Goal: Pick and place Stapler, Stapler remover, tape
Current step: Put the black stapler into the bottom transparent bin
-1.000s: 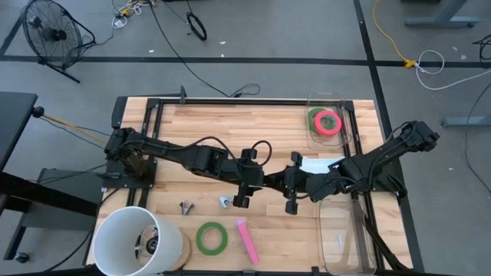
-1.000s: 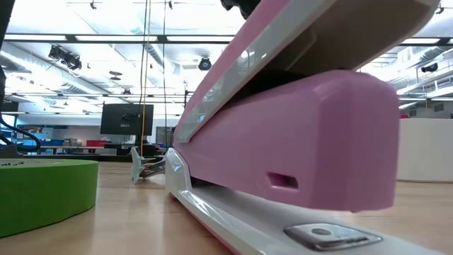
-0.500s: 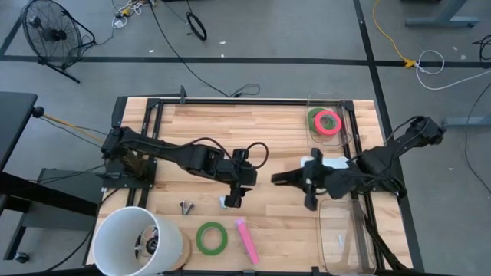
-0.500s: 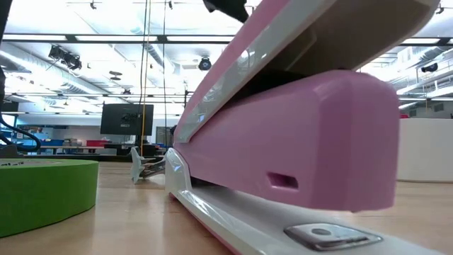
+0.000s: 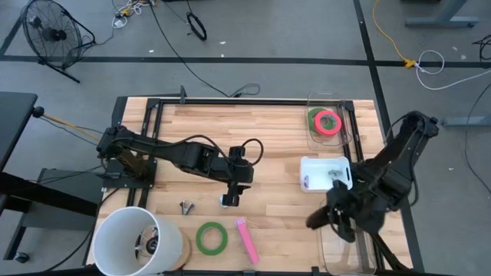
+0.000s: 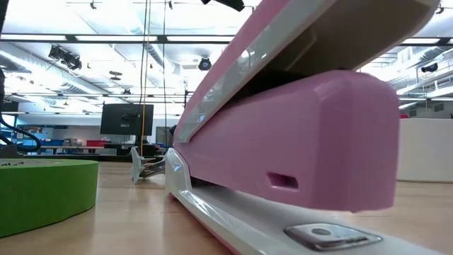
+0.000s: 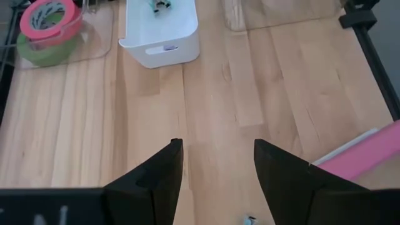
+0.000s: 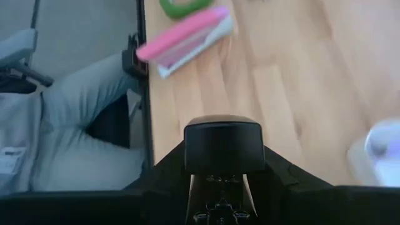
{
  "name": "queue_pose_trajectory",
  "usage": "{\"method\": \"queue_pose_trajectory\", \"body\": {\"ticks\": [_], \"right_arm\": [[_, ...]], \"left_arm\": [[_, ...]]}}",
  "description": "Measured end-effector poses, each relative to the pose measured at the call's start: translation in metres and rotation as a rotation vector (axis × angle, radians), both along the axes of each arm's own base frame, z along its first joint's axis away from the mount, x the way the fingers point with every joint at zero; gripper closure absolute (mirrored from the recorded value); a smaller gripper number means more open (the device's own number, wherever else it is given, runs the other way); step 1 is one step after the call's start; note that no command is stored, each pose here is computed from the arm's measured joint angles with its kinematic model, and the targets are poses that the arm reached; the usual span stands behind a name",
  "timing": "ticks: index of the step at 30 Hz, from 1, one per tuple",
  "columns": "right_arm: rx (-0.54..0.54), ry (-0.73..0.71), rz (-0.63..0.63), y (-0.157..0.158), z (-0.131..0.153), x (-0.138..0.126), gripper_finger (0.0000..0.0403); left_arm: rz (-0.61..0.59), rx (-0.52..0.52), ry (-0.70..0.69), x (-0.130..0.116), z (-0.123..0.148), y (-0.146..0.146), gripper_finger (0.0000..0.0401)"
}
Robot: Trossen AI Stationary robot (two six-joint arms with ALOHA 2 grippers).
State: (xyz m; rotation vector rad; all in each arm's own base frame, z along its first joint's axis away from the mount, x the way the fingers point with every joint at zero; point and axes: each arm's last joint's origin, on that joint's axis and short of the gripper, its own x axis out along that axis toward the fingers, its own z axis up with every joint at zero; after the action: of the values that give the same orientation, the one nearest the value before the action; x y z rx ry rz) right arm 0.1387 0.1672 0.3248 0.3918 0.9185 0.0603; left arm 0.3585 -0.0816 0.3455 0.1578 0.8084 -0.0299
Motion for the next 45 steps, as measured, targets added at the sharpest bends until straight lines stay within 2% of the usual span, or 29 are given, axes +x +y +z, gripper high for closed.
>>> {"method": "queue_pose_trajectory", "body": {"ticks": [7, 11, 18, 22, 26, 28, 33, 45], "right_arm": [[0.086, 0.126, -0.116, 0.013, -0.007, -0.033, 0.0281], [0.095, 0.136, -0.186, 0.022, -0.012, -0.046, 0.0281], [-0.080, 0.196, -0.388, 0.032, -0.040, -0.053, 0.0281], [-0.167, 0.148, -0.487, 0.043, -0.058, -0.050, 0.0281], [-0.210, 0.142, -0.546, 0.054, -0.074, -0.051, 0.0281], [-0.214, 0.135, -0.588, 0.059, -0.079, -0.051, 0.0281], [-0.330, 0.164, -0.707, 0.065, -0.081, -0.053, 0.0281], [-0.398, 0.149, -0.731, 0.095, -0.102, -0.046, 0.0281]], "left_arm": [[0.013, -0.012, 0.003, 0.000, 0.000, 0.000, 0.0203], [0.013, -0.011, 0.006, 0.000, -0.001, 0.000, 0.0204], [0.016, -0.014, 0.007, 0.000, -0.001, 0.000, 0.0204], [0.018, -0.016, 0.006, 0.000, -0.001, 0.000, 0.0204], [0.024, -0.021, 0.006, 0.000, -0.001, 0.000, 0.0204], [0.025, -0.022, 0.007, 0.000, -0.001, 0.000, 0.0204], [0.029, -0.026, 0.007, 0.000, -0.001, 0.000, 0.0204], [0.032, -0.028, 0.009, 0.000, -0.001, 0.000, 0.0204]]}}
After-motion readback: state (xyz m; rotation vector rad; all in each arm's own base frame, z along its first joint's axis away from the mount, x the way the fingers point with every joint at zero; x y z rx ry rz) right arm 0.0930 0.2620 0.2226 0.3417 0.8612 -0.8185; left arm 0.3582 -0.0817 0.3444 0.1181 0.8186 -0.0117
